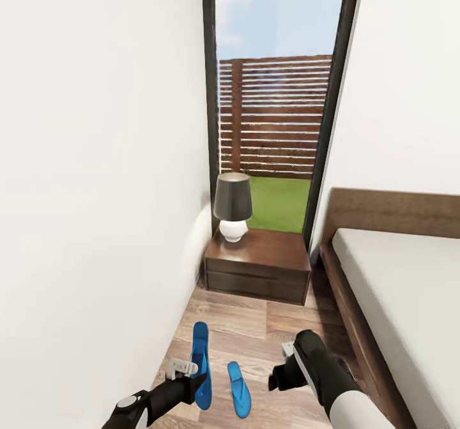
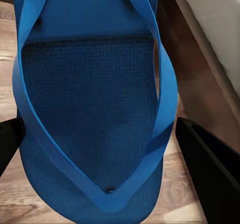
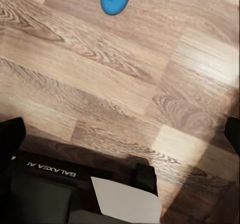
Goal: In the bedroom, move the book from the bed onto either nightstand, and place the two sandals side by side next to the bed.
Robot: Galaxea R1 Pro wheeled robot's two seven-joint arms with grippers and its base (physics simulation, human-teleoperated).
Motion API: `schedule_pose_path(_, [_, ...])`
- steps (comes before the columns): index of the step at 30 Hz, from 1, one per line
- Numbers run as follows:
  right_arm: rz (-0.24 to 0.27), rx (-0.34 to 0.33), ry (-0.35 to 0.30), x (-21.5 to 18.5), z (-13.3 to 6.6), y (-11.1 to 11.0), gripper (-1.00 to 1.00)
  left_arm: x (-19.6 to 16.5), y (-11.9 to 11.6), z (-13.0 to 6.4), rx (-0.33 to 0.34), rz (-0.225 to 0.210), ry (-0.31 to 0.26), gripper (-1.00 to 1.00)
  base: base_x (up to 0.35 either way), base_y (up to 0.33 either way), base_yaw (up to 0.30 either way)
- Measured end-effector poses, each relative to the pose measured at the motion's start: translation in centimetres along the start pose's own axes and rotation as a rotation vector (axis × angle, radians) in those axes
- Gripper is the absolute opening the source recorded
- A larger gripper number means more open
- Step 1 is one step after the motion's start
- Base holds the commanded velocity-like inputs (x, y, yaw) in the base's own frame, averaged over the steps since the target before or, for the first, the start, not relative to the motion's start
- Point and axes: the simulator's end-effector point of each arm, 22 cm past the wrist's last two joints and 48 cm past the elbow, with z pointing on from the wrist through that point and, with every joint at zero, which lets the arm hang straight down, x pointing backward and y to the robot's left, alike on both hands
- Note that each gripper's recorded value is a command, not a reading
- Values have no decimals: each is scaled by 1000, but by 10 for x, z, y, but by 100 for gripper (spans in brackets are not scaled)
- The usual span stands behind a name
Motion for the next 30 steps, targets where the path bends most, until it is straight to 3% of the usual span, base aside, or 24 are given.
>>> schedule_pose_path(4, [-59, 56, -10, -4, 5, -1, 100, 6, 4, 3, -1, -1, 0, -100, 0, 0, 0])
schedule_pose_path(9, [-71, 64, -42, -12, 7, -1, 100, 14, 10, 6, -5, -2, -1, -100, 0, 0, 0])
schedule_pose_path(15, [-85, 53, -128, -32, 9, 2, 100, 23, 16, 10, -7, -2, -3, -100, 0, 0, 0])
schedule_pose_path(22, [-121, 55, -307, -74, -1, 4, 100, 34, 22, 16, -8, -3, -4, -100, 0, 0, 0])
schedule_pose_path(30, [-143, 58, -390, -87, 6, 4, 100, 49, 27, 22, -7, -3, -3, -100, 0, 0, 0])
